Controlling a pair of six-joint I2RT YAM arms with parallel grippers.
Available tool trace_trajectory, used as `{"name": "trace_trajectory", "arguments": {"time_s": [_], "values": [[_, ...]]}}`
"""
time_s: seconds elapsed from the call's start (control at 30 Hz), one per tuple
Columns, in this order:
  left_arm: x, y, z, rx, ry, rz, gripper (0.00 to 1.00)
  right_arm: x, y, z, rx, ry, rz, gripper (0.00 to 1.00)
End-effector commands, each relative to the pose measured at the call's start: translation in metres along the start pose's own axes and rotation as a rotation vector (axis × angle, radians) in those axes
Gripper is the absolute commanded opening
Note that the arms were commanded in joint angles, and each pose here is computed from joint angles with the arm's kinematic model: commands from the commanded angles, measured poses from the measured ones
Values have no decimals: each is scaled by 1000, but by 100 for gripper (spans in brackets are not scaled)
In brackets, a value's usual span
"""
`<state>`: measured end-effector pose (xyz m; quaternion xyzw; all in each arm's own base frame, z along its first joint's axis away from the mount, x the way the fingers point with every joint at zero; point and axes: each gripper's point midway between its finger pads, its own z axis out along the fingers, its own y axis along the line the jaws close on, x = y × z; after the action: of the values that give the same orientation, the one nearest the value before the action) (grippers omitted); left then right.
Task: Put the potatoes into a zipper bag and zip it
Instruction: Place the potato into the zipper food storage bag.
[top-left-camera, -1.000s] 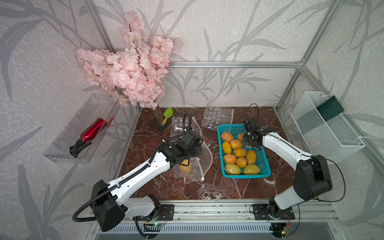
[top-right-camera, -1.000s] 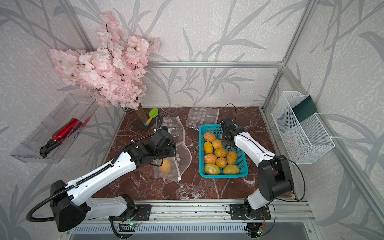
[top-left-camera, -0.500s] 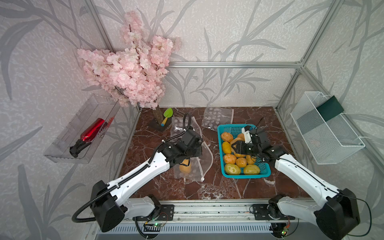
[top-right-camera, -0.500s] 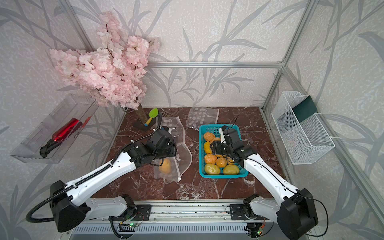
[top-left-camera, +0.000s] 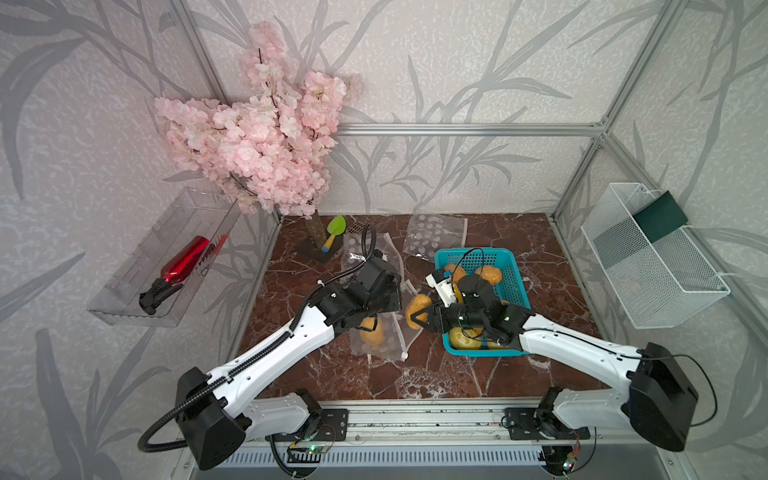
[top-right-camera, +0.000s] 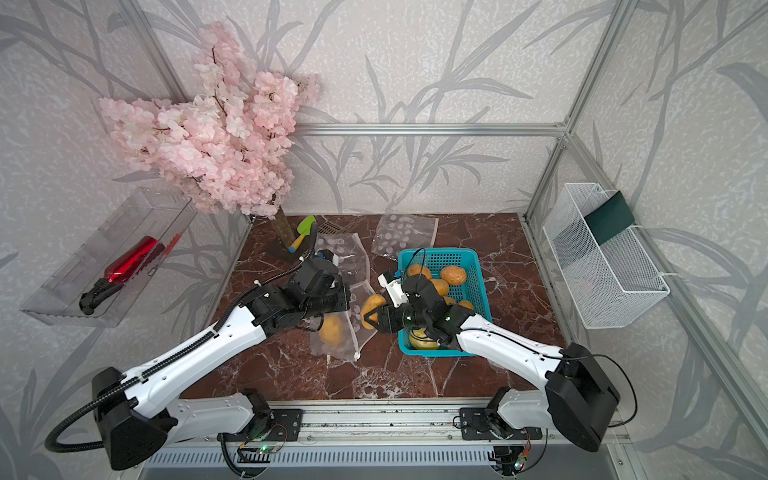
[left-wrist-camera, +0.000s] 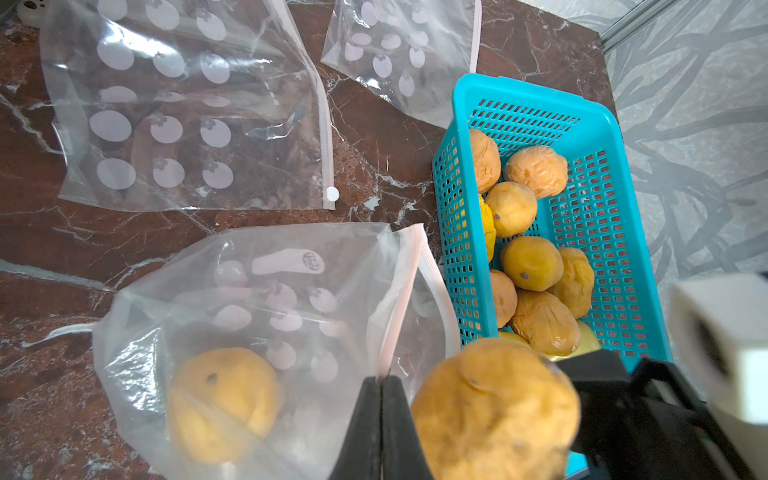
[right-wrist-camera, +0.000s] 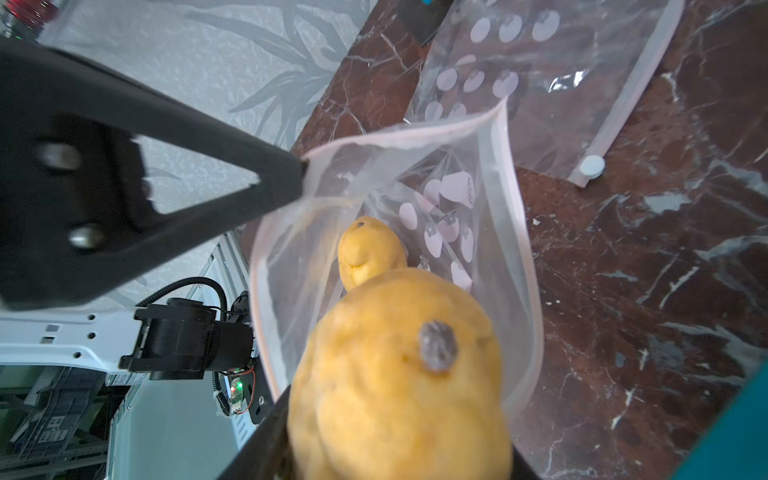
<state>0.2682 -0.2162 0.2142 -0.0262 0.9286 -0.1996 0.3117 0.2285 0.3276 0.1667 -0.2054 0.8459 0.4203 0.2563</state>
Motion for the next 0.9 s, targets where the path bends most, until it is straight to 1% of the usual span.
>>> {"name": "trace_trajectory", "arguments": {"time_s": [0.0, 0.1, 0.2, 0.33, 0.43, 0.47, 0.53, 0.6, 0.7, 0.8, 0.87], "values": [[-8, 0, -7, 17, -41, 11, 0, -11, 6, 14, -32, -5, -9, 40], [-11, 0, -10, 20, -60, 23, 0, -7, -2, 29, -6, 35, -3, 41], [-14, -3, -12, 39, -81, 47, 0, -6, -10, 38, 34, 52, -7, 46], [-15, -13, -14, 109, -106, 86, 0, -7, -19, 41, 86, 59, -21, 61], [-19, -5, -15, 72, -143, 90, 0, -9, -22, 35, 125, 55, -41, 78], [-21, -2, -15, 56, -152, 96, 0, -10, -23, 32, 142, 50, -48, 82], [-24, 6, -15, 13, -172, 99, 0, -14, -25, 22, 182, 32, -63, 90], [-25, 10, -14, -12, -184, 102, 0, -19, -26, 11, 221, 16, -80, 93], [-27, 14, -14, -27, -197, 110, 0, -29, -32, -14, 310, -45, -117, 94], [-28, 14, -16, -35, -202, 113, 0, -42, -44, -50, 422, -129, -123, 97], [-28, 9, -16, -4, -201, 114, 0, -50, -48, -74, 462, -186, -119, 97]]}}
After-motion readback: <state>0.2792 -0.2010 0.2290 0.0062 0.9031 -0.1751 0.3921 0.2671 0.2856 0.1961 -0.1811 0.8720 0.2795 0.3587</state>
